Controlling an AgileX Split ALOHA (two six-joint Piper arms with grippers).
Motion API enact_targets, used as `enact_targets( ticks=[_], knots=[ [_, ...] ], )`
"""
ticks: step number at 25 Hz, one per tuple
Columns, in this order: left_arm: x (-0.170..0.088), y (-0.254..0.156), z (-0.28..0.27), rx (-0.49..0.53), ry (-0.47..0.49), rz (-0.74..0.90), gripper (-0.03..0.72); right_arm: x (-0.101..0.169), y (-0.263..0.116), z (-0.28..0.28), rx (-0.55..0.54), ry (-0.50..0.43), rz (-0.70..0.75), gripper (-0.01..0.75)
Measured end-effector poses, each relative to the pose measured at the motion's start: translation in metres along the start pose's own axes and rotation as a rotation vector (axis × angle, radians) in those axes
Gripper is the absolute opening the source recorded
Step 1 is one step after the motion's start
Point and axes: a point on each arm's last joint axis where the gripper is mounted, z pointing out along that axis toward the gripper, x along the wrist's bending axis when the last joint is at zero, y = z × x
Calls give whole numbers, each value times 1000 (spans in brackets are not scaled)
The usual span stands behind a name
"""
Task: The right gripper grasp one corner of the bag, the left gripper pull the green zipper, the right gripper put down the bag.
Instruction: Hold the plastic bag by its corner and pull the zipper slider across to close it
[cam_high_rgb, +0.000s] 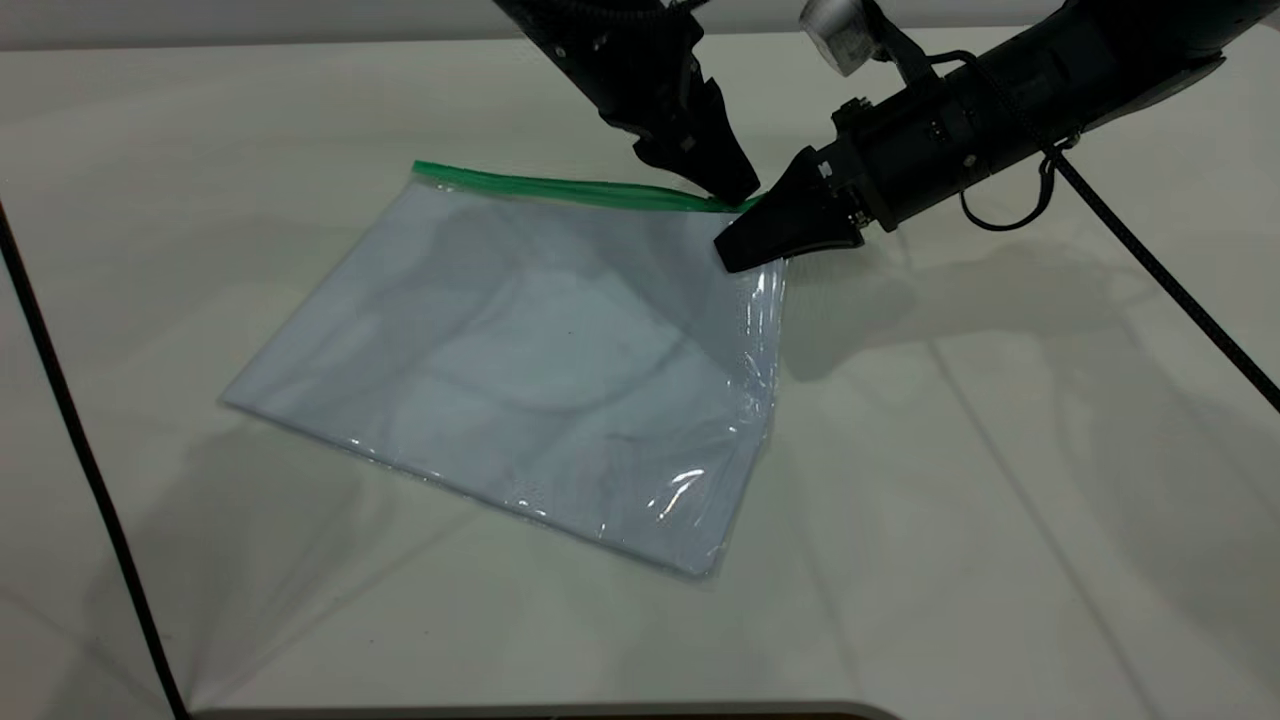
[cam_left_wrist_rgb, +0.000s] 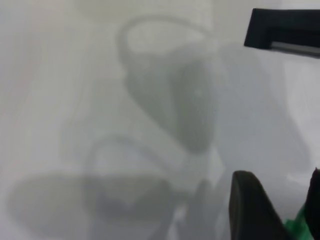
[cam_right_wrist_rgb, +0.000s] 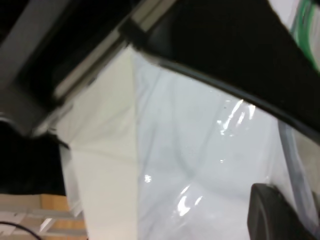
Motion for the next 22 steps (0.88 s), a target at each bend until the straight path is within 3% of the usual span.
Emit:
enact_targets(
  ticks=[6, 14, 22],
  knots=[
    [11, 4, -28, -16, -45, -34, 354, 2, 0, 0, -1, 21, -61, 35],
    [17, -5, -34, -7, -68, -87, 358, -9, 2, 0, -11, -112, -166, 35],
    [16, -13, -20, -5, -98, -105, 359, -10, 4, 0, -33, -118, -216, 35]
  ],
)
